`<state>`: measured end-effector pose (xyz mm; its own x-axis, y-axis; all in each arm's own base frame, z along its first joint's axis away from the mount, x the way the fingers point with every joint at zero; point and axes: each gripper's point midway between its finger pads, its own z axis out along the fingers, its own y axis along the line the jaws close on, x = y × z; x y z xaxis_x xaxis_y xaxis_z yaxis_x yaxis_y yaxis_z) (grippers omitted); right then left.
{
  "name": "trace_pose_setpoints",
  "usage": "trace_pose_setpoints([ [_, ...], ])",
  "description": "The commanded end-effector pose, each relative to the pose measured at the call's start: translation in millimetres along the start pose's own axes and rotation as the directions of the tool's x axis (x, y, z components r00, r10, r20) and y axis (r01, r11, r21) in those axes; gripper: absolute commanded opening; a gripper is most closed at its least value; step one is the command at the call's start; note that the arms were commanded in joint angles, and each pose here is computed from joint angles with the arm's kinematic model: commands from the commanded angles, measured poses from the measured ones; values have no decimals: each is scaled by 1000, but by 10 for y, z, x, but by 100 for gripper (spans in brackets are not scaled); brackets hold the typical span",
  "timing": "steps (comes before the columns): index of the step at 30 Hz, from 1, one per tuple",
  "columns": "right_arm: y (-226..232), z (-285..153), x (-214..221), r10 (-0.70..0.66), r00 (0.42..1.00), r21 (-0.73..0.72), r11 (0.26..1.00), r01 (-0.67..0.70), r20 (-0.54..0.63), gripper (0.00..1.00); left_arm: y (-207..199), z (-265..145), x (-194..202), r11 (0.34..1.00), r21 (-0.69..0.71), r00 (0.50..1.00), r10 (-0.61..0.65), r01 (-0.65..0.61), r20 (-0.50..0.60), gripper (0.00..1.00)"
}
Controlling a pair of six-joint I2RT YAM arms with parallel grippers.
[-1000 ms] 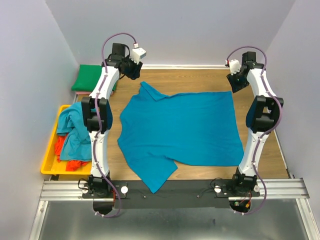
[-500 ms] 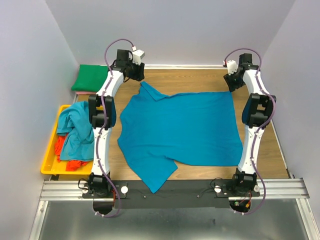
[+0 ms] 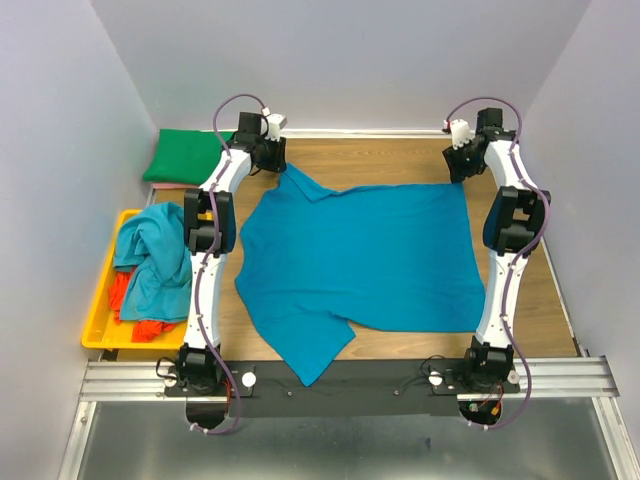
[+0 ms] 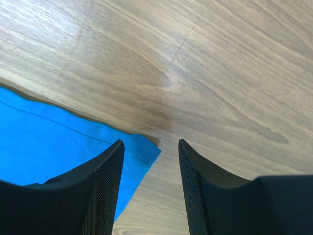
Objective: Fold and stack the t-shirts
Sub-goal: Flatten the tshirt out
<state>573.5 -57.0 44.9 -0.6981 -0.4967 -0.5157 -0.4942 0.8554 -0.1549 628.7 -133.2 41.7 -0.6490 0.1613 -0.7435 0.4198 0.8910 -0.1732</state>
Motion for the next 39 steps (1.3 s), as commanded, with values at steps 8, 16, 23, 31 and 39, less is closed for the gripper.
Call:
trace_pose_setpoints([
  [8,128,262,125,1,1000,-68,998,-1,0,52,-66,80,80,998,53,999,-39,39,-12,43],
  [16,200,319,280,-15,999,-88,996,11,-37,42,-118,86,131,995,81,999,-48,50,-24,34],
  [23,187,319,295,-24,999,-82,996,20,-44,23,-187,56,46,992,119,999,-42,42,-5,10],
  [31,144,249,278,-36,998,-61,998,33,-47,1,-310,-149,-454,984,178,991,5,-30,137,0],
  [39,107,34,94,-48,999,-45,998,48,2,1,-527,-542,-871,972,227,971,12,-68,239,0],
])
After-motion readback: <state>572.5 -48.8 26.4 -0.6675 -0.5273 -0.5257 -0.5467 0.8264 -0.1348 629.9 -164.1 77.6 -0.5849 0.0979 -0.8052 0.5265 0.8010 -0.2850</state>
